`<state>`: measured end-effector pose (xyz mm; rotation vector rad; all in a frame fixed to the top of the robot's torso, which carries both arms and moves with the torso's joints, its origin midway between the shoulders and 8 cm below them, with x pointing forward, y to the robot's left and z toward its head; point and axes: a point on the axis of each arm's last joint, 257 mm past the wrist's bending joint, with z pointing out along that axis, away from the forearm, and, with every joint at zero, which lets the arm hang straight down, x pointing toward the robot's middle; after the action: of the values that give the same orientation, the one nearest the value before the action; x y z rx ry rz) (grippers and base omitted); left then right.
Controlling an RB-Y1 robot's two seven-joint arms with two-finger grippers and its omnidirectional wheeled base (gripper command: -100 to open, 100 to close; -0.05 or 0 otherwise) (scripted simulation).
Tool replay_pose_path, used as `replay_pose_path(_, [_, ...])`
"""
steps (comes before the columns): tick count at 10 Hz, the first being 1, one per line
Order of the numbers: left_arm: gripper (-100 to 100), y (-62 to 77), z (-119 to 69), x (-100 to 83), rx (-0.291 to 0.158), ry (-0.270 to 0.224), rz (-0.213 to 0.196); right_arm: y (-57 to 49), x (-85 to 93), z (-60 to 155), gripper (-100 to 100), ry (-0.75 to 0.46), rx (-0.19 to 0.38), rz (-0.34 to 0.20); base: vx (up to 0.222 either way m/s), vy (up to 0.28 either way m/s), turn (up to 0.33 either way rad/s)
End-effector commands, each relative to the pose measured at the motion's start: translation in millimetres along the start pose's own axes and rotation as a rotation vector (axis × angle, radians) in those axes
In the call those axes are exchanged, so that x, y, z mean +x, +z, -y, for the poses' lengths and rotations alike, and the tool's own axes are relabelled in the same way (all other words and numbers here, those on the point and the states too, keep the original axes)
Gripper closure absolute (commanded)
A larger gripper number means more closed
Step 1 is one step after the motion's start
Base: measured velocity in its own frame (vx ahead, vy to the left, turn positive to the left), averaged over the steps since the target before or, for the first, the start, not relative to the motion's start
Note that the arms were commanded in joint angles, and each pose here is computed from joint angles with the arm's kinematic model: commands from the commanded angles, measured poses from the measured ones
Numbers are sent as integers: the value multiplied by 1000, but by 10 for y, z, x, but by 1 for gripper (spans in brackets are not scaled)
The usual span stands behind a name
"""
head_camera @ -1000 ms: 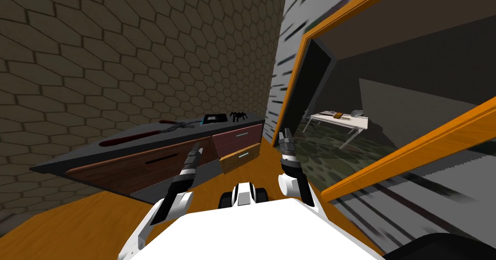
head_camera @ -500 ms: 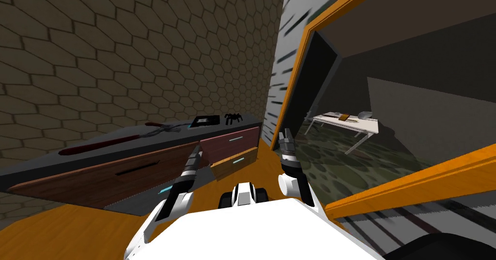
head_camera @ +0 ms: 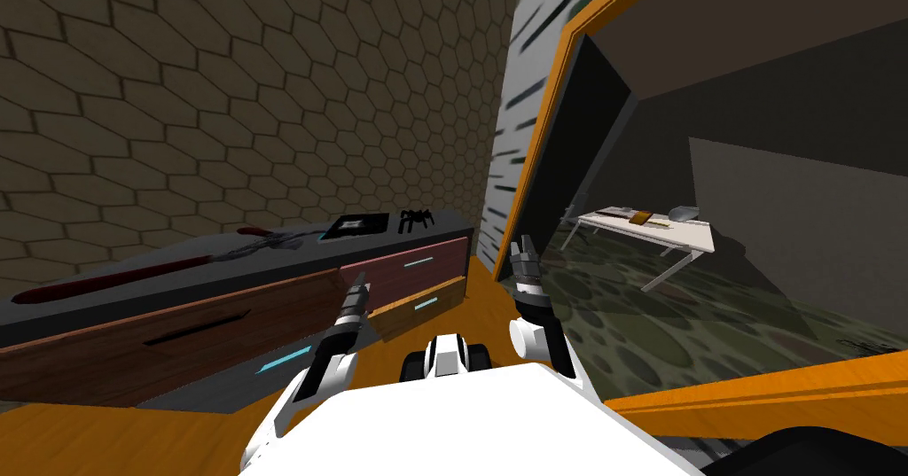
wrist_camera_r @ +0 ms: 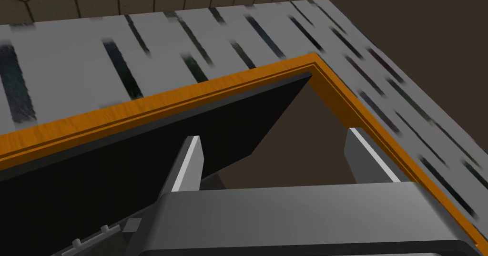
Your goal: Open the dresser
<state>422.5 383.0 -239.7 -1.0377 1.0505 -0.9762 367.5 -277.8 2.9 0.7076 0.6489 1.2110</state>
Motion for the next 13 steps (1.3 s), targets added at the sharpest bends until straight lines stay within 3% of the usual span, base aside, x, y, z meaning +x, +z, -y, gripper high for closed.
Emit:
replay_pose_path(1, [-100,-38,-221,13,-38,-25,21,0,0,0,0,0,0,0,132,-126,44])
replay_pose_path(5, [-100,-110,-483,126,-88,-85,56,0,0,0,0,0,0,0,98,-140,30])
replay_pose_path(10, [-100,-215,-692,422,-138,-188,98,0,0,0,0,0,0,0,65,-86,18])
replay_pose_path(12, [-100,-145,-625,353,-132,-173,94,1,0,0,0,0,0,0,44,-5,-5])
replay_pose_path(13, [-100,-178,-639,365,-130,-174,94,0,-1,0,0,0,0,0,44,10,-4])
